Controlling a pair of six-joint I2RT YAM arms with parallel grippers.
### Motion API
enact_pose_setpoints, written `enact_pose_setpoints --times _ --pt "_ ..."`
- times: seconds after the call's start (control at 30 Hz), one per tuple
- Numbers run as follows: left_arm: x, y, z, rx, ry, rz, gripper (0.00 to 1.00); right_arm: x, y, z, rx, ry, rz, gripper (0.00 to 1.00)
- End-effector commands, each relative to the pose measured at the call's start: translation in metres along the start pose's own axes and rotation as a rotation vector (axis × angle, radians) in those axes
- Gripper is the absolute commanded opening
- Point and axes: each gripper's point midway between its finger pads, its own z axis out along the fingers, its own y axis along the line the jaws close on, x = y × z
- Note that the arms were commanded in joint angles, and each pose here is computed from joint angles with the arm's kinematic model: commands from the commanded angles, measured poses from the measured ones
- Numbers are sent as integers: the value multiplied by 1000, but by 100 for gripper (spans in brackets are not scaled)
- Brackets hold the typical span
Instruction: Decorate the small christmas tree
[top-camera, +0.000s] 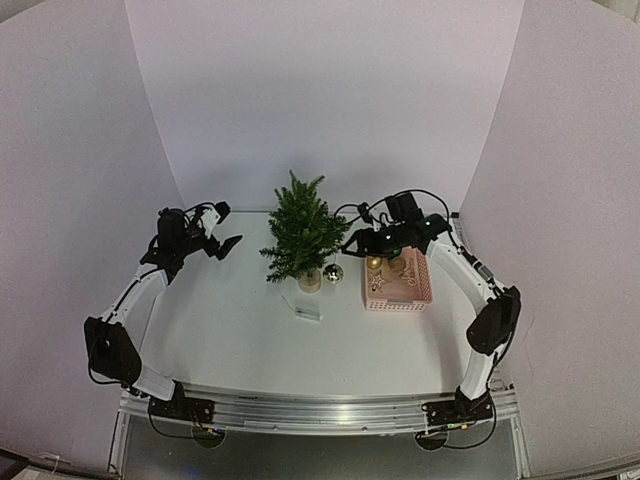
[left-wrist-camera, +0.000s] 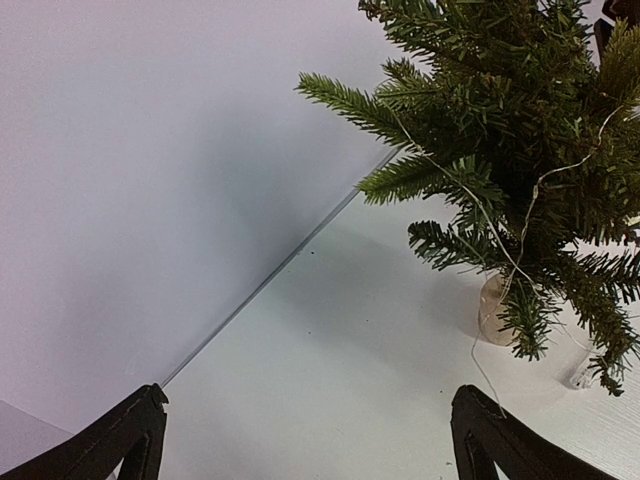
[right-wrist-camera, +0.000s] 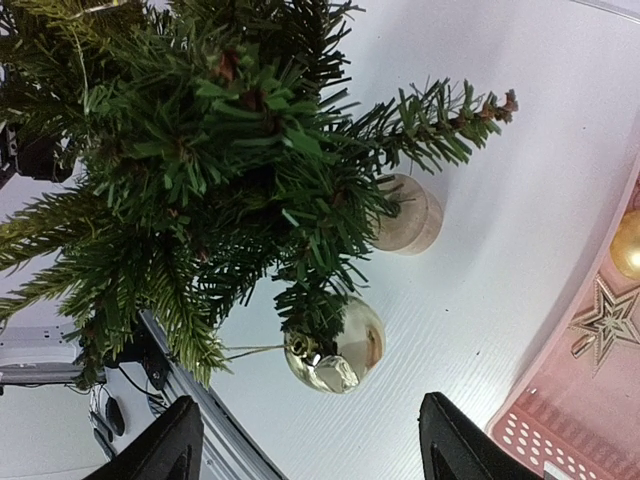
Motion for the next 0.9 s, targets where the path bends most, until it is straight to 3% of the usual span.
enact_pose_setpoints --times 0.0,0.3,0.47,0.57,0.67,0.87 --pt "-16 7 -7 -29 -47 38 99 3 5 -22 4 -14 -18 72" --pt "-17 9 -8 -39 -43 18 100 -18 -20 -76 96 -136 23 75" --pt "-15 10 -7 -43 -33 9 99 -32 -35 -85 120 -171 42 77" --pt "-13 12 -6 -47 -22 10 100 -39 -64 -82 209 -185 90 77" --pt "-10 13 -4 -51 -11 9 100 -40 -120 -82 430 -198 164 78" --pt "-2 17 -1 -58 19 -1 99 -28 -198 -57 667 -113 201 90"
